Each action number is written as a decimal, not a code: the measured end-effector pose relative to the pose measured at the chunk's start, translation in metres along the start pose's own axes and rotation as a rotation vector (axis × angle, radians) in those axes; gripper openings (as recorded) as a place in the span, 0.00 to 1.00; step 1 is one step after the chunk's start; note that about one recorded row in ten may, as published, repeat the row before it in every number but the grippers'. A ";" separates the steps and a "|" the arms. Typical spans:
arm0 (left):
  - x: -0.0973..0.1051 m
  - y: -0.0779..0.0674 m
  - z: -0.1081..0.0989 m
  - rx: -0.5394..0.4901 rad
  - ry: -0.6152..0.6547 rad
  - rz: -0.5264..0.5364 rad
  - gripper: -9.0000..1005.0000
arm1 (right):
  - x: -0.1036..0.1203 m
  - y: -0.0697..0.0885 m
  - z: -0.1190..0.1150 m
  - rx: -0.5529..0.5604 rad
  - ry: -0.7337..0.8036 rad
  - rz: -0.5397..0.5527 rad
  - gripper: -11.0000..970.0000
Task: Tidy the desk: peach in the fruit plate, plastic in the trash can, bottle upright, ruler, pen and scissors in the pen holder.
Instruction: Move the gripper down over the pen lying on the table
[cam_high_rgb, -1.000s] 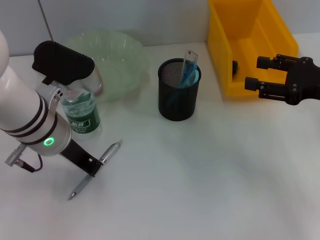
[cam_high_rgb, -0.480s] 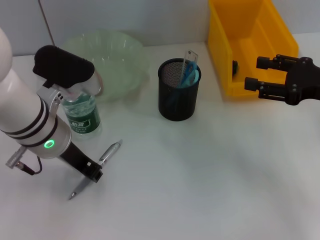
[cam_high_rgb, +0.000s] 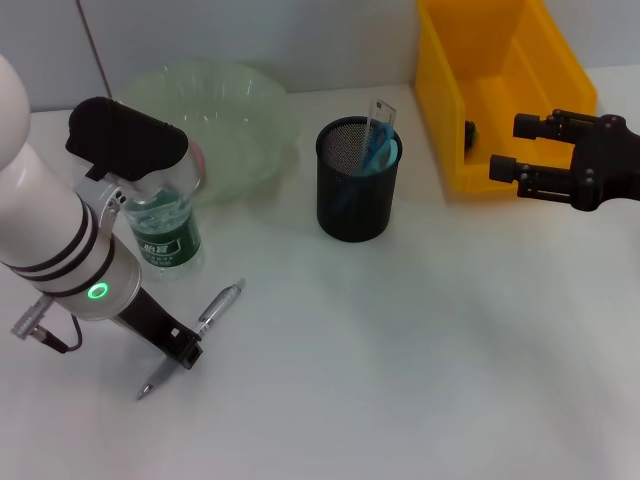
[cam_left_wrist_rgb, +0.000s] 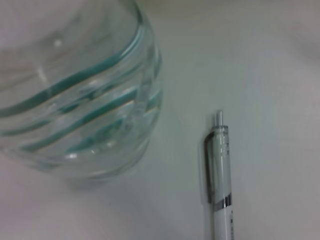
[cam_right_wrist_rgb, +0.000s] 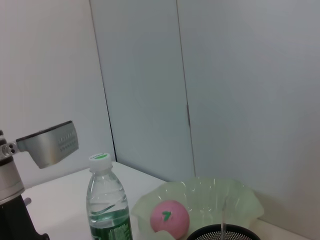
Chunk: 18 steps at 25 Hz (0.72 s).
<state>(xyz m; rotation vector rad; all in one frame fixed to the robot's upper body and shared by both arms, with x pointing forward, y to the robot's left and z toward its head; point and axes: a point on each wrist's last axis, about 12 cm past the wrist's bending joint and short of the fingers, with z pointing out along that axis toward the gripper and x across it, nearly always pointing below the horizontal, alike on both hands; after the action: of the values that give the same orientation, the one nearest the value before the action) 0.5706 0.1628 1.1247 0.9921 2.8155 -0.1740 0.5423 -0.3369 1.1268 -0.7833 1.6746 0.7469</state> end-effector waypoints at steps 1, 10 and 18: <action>0.000 0.000 0.000 0.000 0.000 0.000 0.38 | 0.000 0.000 0.000 0.000 0.000 0.000 0.75; 0.000 0.000 0.001 -0.001 0.005 0.002 0.44 | 0.000 0.000 0.000 0.001 0.001 -0.001 0.75; 0.001 -0.001 0.002 -0.003 0.011 0.006 0.47 | 0.000 0.000 0.000 0.000 0.000 -0.002 0.75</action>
<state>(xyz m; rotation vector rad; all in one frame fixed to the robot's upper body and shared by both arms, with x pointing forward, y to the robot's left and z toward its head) 0.5696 0.1626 1.1223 1.0037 2.8216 -0.1634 0.5425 -0.3367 1.1270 -0.7849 1.6736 0.7462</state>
